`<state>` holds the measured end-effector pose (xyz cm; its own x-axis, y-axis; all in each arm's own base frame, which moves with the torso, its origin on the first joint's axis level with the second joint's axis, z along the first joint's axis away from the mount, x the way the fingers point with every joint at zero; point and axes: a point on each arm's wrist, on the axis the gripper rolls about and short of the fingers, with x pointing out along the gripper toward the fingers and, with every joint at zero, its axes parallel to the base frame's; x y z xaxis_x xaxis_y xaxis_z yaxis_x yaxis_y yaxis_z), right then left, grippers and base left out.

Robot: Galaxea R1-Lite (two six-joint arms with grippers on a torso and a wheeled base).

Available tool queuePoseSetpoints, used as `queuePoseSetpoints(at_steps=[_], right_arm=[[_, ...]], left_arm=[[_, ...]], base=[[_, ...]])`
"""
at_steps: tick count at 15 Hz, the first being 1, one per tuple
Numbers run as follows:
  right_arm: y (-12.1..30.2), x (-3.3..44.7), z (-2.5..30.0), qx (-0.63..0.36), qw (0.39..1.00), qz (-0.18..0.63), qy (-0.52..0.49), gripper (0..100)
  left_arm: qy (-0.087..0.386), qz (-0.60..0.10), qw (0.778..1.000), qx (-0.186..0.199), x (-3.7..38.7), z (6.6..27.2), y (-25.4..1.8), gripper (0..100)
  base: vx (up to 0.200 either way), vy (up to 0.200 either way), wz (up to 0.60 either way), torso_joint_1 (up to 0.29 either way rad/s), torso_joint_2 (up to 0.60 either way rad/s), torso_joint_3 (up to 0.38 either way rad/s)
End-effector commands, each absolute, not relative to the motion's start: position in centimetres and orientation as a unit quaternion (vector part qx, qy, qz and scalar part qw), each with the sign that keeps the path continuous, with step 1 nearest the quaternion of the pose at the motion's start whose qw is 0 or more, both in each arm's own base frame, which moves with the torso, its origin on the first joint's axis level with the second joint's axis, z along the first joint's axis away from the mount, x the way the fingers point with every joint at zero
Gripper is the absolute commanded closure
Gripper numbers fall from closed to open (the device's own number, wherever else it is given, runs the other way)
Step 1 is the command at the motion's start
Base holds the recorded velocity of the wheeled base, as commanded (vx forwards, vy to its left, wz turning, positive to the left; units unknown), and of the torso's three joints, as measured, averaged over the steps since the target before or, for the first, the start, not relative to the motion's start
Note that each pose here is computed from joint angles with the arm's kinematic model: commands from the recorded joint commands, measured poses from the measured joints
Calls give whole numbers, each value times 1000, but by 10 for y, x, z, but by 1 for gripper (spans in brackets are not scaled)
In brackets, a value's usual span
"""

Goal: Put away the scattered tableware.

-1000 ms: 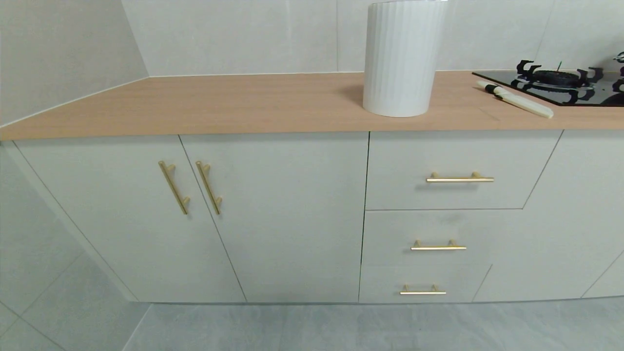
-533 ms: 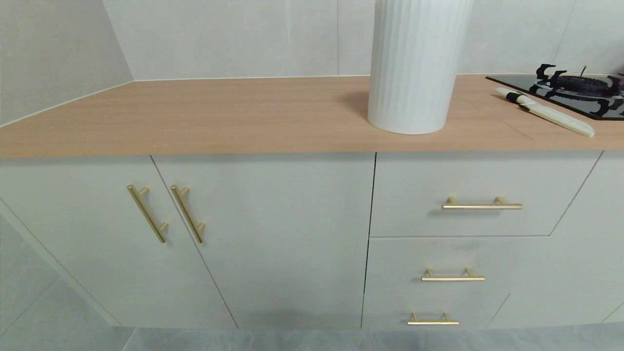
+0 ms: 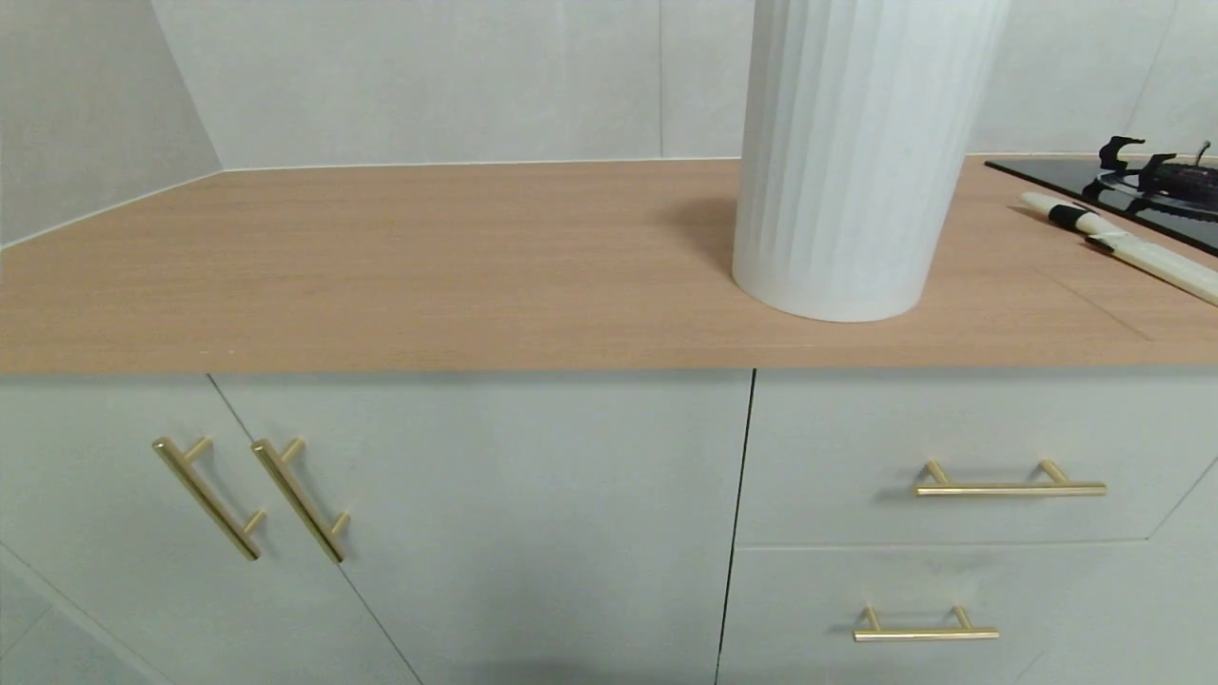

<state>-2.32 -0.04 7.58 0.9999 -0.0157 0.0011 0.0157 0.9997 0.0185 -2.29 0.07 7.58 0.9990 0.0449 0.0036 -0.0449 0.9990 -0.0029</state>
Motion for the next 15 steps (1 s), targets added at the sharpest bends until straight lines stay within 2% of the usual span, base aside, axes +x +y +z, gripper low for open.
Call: queuePoseSetpoints(at_steps=[1,9,15], right_arm=[[0,-23,76,9,1000,-8,1,0],[0,-23,76,9,1000,-8,0,0],[0,-23,76,10,1000,-8,0,0]], left_arm=[[-2,23,1000,-2,-23,76,1,0],[-2,23,1000,-1,-23,76,1,0],[-2,23,1000,-2,-23,76,1,0]], base=[[0,0,0,0,0,0],[0,0,0,0,0,0],[-33,-200,0,3,3,2]])
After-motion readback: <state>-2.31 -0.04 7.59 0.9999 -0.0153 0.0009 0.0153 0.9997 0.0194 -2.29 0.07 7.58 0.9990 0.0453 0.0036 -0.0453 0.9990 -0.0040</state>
